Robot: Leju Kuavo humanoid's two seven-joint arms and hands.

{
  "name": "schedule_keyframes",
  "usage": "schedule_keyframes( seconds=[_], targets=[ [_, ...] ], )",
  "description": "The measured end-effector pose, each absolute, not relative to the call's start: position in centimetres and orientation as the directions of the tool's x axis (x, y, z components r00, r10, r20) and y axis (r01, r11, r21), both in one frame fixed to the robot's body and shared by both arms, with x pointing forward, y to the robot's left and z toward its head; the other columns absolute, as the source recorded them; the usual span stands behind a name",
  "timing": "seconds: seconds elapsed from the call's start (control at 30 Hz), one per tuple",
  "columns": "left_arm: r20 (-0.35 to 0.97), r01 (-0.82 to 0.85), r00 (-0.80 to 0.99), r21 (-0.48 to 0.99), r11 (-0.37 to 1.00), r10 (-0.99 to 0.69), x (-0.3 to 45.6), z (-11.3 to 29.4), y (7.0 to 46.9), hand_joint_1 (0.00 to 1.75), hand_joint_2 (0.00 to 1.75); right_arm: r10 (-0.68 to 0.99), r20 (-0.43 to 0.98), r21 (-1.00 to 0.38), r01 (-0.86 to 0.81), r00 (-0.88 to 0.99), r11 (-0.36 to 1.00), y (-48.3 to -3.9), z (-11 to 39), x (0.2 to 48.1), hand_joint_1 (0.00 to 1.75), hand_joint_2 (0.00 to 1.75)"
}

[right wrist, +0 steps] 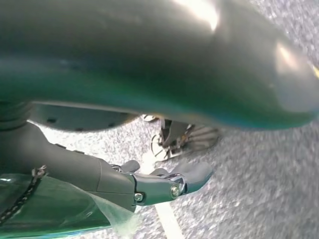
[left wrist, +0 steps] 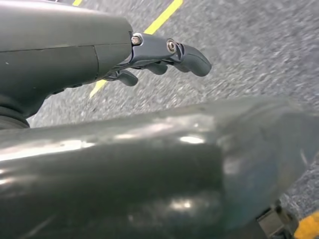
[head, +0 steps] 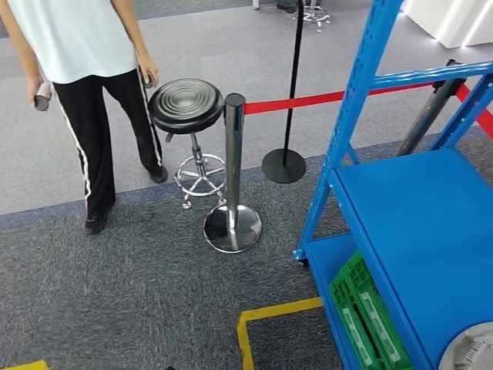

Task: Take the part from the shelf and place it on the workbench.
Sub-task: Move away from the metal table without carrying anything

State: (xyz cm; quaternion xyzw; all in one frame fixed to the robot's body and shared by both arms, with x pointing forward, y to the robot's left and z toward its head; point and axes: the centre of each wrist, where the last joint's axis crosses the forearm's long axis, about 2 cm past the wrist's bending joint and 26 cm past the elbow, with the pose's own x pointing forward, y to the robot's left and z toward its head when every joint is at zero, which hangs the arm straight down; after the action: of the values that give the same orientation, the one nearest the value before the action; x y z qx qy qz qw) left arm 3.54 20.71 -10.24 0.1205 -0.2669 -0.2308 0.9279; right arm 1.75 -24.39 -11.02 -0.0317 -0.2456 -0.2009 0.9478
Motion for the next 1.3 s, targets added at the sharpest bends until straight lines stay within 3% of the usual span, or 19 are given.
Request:
schedule_keyframes(
  seconds=[1.3],
  targets=[
    [0.443, 0.368, 0.752, 0.332, 0.868, -0.488, 3.4, -10.27, 20.88, 0.0, 0.0, -0.367, 0.474, 0.036, 0.399, 0.801, 0.916, -24.41, -11.01, 1.81, 0.0, 0.0]
  ],
)
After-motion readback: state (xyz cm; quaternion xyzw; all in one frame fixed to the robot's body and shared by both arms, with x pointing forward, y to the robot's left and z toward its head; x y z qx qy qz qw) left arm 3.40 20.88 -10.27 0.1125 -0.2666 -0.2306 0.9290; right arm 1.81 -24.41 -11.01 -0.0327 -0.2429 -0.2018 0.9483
